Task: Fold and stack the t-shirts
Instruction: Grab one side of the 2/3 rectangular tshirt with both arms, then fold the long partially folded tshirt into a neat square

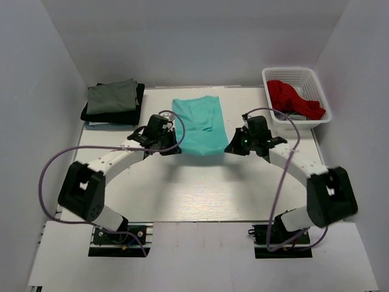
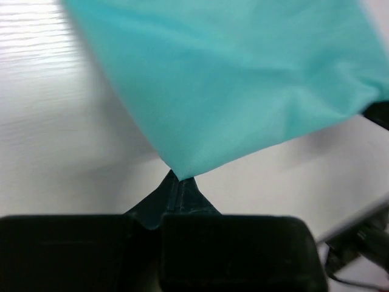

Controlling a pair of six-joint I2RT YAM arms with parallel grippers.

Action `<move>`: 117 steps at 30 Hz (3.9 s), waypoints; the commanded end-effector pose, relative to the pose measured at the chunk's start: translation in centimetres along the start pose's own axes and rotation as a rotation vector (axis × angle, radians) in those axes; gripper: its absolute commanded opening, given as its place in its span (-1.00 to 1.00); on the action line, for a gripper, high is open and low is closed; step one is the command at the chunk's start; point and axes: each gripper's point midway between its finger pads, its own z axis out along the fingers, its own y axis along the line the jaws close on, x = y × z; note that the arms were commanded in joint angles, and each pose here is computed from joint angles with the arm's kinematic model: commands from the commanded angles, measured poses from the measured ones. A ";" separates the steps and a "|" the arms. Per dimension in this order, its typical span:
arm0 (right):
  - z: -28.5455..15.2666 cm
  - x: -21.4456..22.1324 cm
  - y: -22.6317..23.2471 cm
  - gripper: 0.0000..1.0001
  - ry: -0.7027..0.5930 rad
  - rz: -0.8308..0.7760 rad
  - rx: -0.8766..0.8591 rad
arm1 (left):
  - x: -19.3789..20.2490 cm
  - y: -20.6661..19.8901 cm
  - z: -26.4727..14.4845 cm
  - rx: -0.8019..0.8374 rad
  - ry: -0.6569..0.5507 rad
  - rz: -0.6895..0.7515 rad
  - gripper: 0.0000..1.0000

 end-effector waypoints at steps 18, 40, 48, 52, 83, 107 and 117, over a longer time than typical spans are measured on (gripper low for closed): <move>-14.6 0.7 7.2 -1.00 -0.114 -0.231 -0.239 | 4.7 -11.5 -13.7 0.643 0.031 0.152 -1.00; -10.4 -6.5 7.4 -1.00 -0.271 -0.160 -0.170 | -1.1 -5.4 -6.9 0.248 -0.098 0.003 -1.00; -6.4 -9.7 6.1 -1.00 -0.246 -0.138 -0.099 | -5.1 -2.6 -4.6 0.144 -0.185 -0.078 -1.00; -4.6 -11.1 6.6 -1.00 -0.225 -0.142 -0.130 | -5.9 -0.9 -3.0 0.101 -0.177 -0.108 -1.00; 5.9 -14.9 5.5 0.81 -0.159 -0.198 -0.206 | -14.6 2.2 2.5 0.066 -0.245 -0.115 0.99; 11.9 -0.1 -0.8 0.81 0.205 0.043 -0.330 | -10.2 6.0 13.7 0.001 -0.040 -0.095 0.99; 5.4 0.1 4.5 0.81 0.125 -0.098 -0.387 | -15.7 -0.4 6.2 0.127 -0.231 0.096 0.99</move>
